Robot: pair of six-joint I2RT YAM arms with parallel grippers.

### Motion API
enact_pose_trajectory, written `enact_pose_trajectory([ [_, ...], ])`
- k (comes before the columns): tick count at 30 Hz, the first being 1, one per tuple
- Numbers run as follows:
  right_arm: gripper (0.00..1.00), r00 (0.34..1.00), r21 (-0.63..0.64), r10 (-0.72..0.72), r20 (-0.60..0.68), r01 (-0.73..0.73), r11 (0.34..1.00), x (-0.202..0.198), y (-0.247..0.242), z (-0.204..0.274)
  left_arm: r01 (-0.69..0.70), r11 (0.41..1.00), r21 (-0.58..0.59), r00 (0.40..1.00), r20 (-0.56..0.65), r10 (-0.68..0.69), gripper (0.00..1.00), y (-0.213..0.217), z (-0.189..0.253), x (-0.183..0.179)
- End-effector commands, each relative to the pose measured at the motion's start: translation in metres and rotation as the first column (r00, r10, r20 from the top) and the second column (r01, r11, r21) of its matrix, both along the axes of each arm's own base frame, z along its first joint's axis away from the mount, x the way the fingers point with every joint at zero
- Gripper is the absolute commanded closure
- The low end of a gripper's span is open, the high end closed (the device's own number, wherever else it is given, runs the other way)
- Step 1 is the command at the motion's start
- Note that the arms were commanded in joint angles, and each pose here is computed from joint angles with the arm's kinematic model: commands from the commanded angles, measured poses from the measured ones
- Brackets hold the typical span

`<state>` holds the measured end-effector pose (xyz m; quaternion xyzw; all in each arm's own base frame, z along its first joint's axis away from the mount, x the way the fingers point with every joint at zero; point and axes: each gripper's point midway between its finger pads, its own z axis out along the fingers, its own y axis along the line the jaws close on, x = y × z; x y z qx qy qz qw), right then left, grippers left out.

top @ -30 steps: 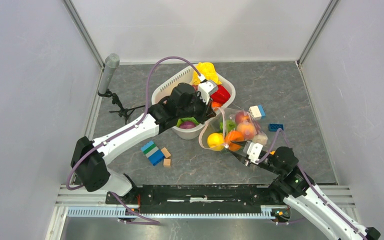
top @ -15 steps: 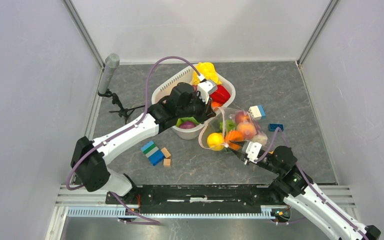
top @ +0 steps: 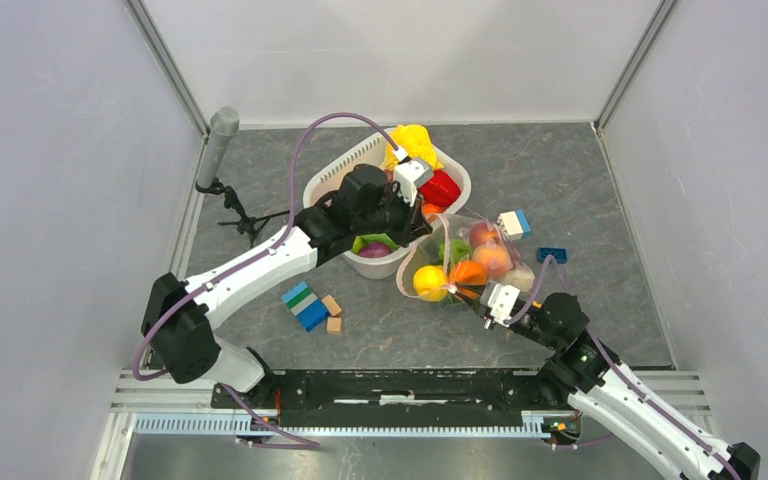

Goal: Place the food in the zip-top bag and seal the zipper
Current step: Zip the zipper food storage bag at the center of the board.

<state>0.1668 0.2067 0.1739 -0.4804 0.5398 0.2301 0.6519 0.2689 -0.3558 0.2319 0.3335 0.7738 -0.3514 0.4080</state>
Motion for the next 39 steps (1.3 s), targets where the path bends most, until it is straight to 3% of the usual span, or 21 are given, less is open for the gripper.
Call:
enact_pose_trajectory([
  [1, 0.86, 0.997, 0.052, -0.002, 0.072, -0.002, 0.999, 0.001, 0.003, 0.016, 0.011, 0.995, -0.097, 0.999, 0.046, -0.007, 0.98, -0.009, 0.036, 0.005],
  [6, 1.00, 0.998, 0.045, -0.002, 0.063, -0.001, 0.999, 0.000, 0.003, 0.013, 0.007, 0.996, -0.094, 0.999, 0.040, -0.003, 0.98, -0.008, 0.034, 0.005],
  [11, 1.00, 0.996, 0.119, -0.034, 0.082, 0.024, 0.993, 0.000, -0.003, 0.035, 0.007, 0.995, -0.096, 0.999, 0.043, -0.003, 0.98, -0.006, 0.036, 0.005],
  [17, 1.00, 0.983, 0.267, -0.109, 0.147, 0.066, 0.961, -0.007, -0.023, 0.104, -0.002, 0.996, -0.085, 0.998, 0.069, 0.008, 0.98, 0.005, 0.049, 0.001],
  [22, 1.00, 0.962, 0.266, -0.231, 0.147, 0.186, 0.946, -0.005, -0.052, 0.143, -0.026, 0.998, -0.064, 0.992, 0.121, 0.033, 0.98, 0.023, 0.071, -0.003],
  [28, 1.00, 0.947, 0.276, -0.265, 0.183, 0.209, 0.938, -0.012, -0.067, 0.182, 0.008, 1.000, -0.002, 0.991, 0.134, -0.008, 0.97, 0.042, 0.095, -0.021],
  [31, 1.00, 0.944, 0.278, -0.268, 0.195, 0.209, 0.938, -0.014, -0.070, 0.194, 0.026, 0.999, 0.024, 0.993, 0.118, -0.029, 0.91, 0.053, 0.104, -0.034],
  [33, 1.00, 0.948, 0.259, -0.242, 0.205, 0.186, 0.948, -0.016, -0.066, 0.198, 0.048, 0.998, 0.034, 0.994, 0.097, -0.051, 0.81, 0.060, 0.106, -0.047],
  [39, 1.00, 0.982, 0.172, -0.132, 0.138, 0.108, 0.979, -0.013, -0.038, 0.170, 0.071, 0.989, 0.129, 0.997, 0.000, -0.071, 0.67, 0.088, 0.080, -0.077],
])
